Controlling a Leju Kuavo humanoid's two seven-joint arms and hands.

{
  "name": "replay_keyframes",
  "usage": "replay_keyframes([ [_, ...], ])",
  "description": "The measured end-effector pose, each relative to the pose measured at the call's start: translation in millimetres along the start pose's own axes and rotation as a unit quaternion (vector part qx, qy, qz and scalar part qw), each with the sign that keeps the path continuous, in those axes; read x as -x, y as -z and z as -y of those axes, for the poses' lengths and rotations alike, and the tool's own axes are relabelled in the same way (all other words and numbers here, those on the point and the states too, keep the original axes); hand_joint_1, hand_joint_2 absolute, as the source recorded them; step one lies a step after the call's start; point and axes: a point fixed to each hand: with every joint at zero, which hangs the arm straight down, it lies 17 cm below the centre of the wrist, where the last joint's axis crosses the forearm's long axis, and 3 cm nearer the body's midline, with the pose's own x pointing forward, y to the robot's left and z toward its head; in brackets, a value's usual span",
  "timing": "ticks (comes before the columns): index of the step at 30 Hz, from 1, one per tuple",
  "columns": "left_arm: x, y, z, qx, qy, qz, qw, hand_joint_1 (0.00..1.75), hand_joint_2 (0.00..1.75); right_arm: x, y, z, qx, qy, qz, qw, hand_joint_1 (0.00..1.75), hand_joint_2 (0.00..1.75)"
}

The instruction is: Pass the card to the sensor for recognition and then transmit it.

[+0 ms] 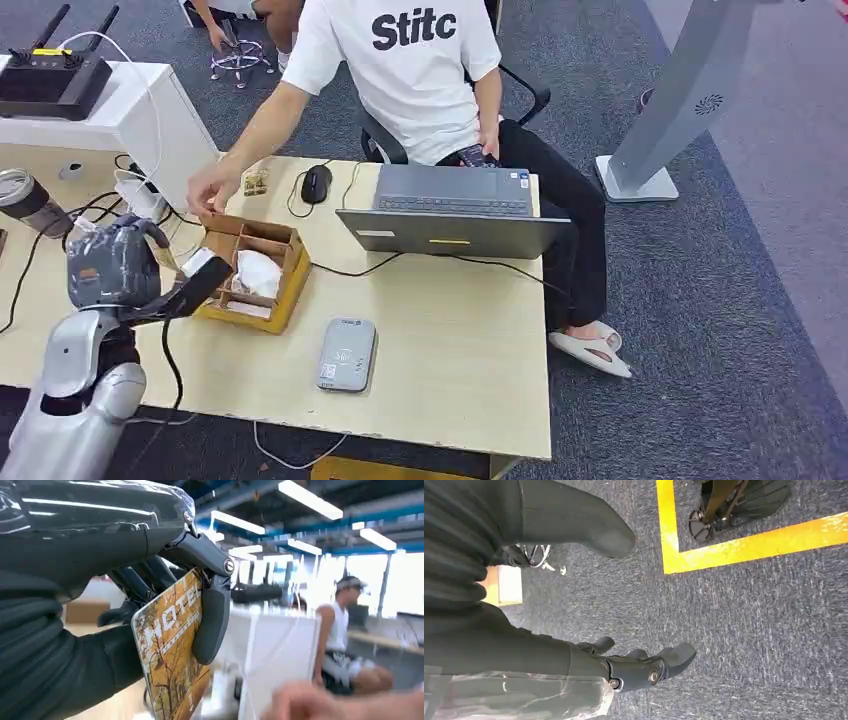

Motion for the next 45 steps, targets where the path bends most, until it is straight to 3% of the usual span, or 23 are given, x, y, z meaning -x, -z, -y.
replay_keyframes([
  [3, 27.0, 10.4, -42.3, -0.059, 0.081, -0.018, 0.995, 1.75, 1.75, 1.0, 0.1, 0.5, 0.001, -0.001, -0.002, 1.000, 0.00, 1.75],
  [6, 66.4, 11.2, -94.9, -0.137, 0.235, -0.022, 0.962, 1.75, 1.75, 2.3, 0.1, 0.8, 0.001, -0.006, -0.003, 1.000, 0.00, 1.75],
  [15, 147.3, 4.6, -149.7, -0.177, 0.317, -0.079, 0.928, 1.75, 1.75, 0.4, 0.1, -0.3, -0.003, -0.012, 0.002, 1.000, 0.00, 1.75],
  [20, 191.9, -4.0, -145.1, -0.165, 0.361, -0.122, 0.910, 1.75, 1.75, -1.5, 0.7, 1.9, 0.002, -0.005, 0.002, 1.000, 0.00, 1.75],
  [29, 213.5, -0.6, -89.5, -0.097, 0.433, -0.119, 0.888, 1.75, 1.75, -3.7, 2.9, 9.0, 0.007, 0.003, 0.006, 1.000, 0.00, 1.75],
  [32, 196.9, 9.8, -83.8, -0.109, 0.427, -0.091, 0.893, 1.75, 1.75, -4.3, 3.5, 11.1, 0.009, 0.000, 0.007, 1.000, 0.00, 1.75],
  [38, 83.2, 62.4, -68.4, -0.152, 0.389, 0.020, 0.908, 1.75, 1.75, -22.5, 5.2, 12.1, 0.003, -0.012, 0.029, 1.000, 0.00, 1.75],
  [45, 15.1, 83.4, -58.6, -0.160, 0.375, 0.072, 0.910, 1.75, 1.75, -17.8, 5.5, 13.6, 0.006, -0.019, 0.019, 1.000, 0.00, 1.75],
])
